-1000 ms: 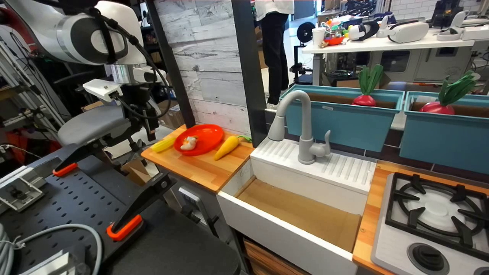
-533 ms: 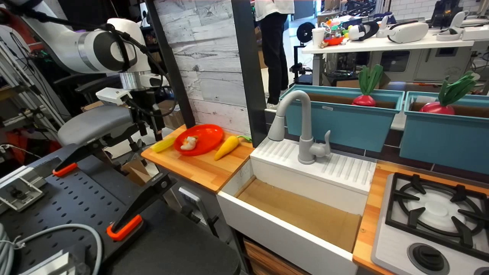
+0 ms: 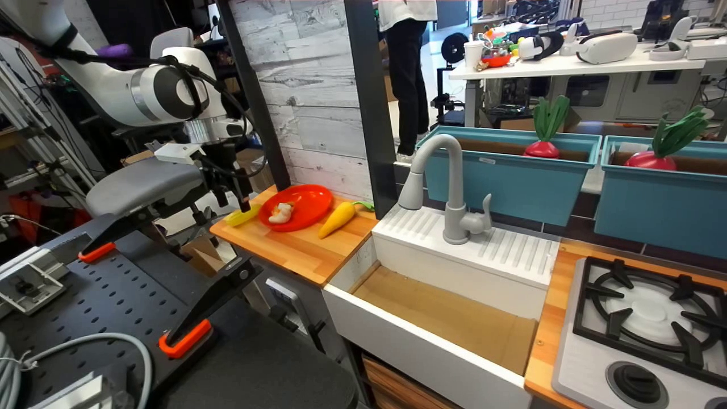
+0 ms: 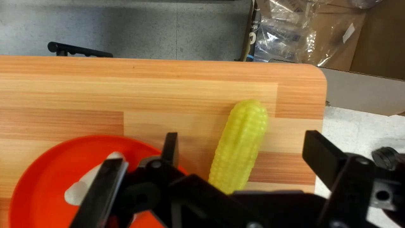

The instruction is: Move the cob of maize to the right

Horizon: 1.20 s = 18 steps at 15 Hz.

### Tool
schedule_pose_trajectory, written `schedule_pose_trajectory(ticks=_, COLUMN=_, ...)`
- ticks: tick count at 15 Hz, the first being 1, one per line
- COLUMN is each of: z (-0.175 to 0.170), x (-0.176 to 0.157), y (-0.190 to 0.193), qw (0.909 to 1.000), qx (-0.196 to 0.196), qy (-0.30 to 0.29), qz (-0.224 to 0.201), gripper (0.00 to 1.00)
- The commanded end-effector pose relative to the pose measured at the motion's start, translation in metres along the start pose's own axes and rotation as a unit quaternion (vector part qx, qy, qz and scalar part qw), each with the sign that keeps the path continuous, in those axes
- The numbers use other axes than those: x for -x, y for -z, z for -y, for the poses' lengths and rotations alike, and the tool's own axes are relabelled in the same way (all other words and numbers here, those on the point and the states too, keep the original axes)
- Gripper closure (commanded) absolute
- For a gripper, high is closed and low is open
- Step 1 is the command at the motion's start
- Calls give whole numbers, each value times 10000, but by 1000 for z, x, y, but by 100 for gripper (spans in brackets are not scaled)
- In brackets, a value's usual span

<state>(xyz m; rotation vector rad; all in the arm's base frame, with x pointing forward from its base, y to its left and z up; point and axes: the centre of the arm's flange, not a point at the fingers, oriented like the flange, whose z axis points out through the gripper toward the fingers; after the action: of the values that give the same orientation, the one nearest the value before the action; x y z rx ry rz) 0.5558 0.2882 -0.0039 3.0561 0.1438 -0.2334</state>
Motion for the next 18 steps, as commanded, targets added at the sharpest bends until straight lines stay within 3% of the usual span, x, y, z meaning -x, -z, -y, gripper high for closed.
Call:
schedule_pose_trajectory(ticks=1, z=8, x=-15, y=-15, qw=9998, qx=152, qy=27, qz=-125, gripper=0)
schedule_pose_trajectory(ticks=4, z=9, x=-18, y=-22, qw=9998, qx=153, qy=57, qz=-103, gripper=1)
schedule_pose_trajectory(ticks=5, z=10, x=-19, y=-24, qw=9998, qx=164, qy=69, qz=-82, gripper=26)
schedule_pose_trajectory(ticks=7, z=11, x=-20, y=-27, qw=9997, qx=189, qy=116, qz=-56, gripper=29)
schedule_pose_trajectory(ticks=15, z=7, x=-25, y=-5, qw=9995, qx=35, qy=142, qz=-266, gripper=90)
schedule_pose_trajectory(ticks=18, z=4, x=-19, y=13, qw=9992, qx=35, qy=214, qz=-325, gripper=94)
